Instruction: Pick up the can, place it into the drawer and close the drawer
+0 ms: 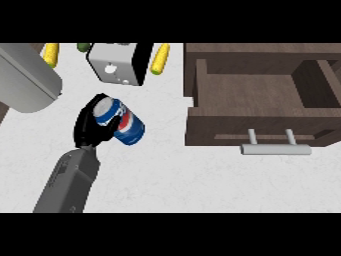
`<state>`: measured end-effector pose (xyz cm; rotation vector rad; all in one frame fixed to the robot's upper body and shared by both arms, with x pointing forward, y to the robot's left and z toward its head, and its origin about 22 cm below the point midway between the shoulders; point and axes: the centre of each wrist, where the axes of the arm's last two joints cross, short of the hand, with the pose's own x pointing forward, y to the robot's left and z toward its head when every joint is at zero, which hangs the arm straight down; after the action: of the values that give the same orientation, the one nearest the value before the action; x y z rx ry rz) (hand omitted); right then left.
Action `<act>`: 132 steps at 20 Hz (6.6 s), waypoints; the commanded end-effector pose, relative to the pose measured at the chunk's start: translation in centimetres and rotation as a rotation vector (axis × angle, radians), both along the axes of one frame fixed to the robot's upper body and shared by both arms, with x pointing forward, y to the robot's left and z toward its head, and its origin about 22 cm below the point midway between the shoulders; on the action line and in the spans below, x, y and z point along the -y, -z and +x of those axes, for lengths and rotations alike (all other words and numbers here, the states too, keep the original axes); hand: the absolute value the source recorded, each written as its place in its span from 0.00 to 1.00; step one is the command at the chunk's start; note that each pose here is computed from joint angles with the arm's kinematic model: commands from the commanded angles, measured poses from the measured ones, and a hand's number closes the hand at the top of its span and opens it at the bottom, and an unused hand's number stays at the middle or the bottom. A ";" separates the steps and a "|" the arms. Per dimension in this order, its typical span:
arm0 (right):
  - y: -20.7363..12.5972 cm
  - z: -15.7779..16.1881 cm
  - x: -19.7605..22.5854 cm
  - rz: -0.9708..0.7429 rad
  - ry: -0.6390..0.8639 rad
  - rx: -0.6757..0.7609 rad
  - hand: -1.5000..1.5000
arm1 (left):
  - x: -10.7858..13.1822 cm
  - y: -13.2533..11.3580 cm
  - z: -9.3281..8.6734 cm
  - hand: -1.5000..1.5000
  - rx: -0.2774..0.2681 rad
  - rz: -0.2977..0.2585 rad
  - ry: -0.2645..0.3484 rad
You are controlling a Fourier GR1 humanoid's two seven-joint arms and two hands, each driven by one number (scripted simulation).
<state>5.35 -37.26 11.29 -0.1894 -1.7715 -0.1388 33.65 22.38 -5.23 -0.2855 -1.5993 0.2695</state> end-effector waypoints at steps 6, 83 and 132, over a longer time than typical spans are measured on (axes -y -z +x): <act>-0.5 -0.1 -0.7 0.005 -0.004 -0.009 0.00 | 4.8 -8.5 -0.8 1.00 0.075 0.054 0.017; -2.9 4.3 -1.8 0.003 -0.095 0.033 0.00 | 24.1 -22.8 8.3 0.00 0.004 0.341 -0.095; -0.6 26.0 -14.4 -1.172 -0.173 0.190 0.00 | 20.5 -25.9 8.9 0.00 0.068 0.249 -0.120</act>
<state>28.73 -22.12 13.36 -0.8160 -1.8899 0.9402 42.07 0.28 19.63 -0.0058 -1.7067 0.1484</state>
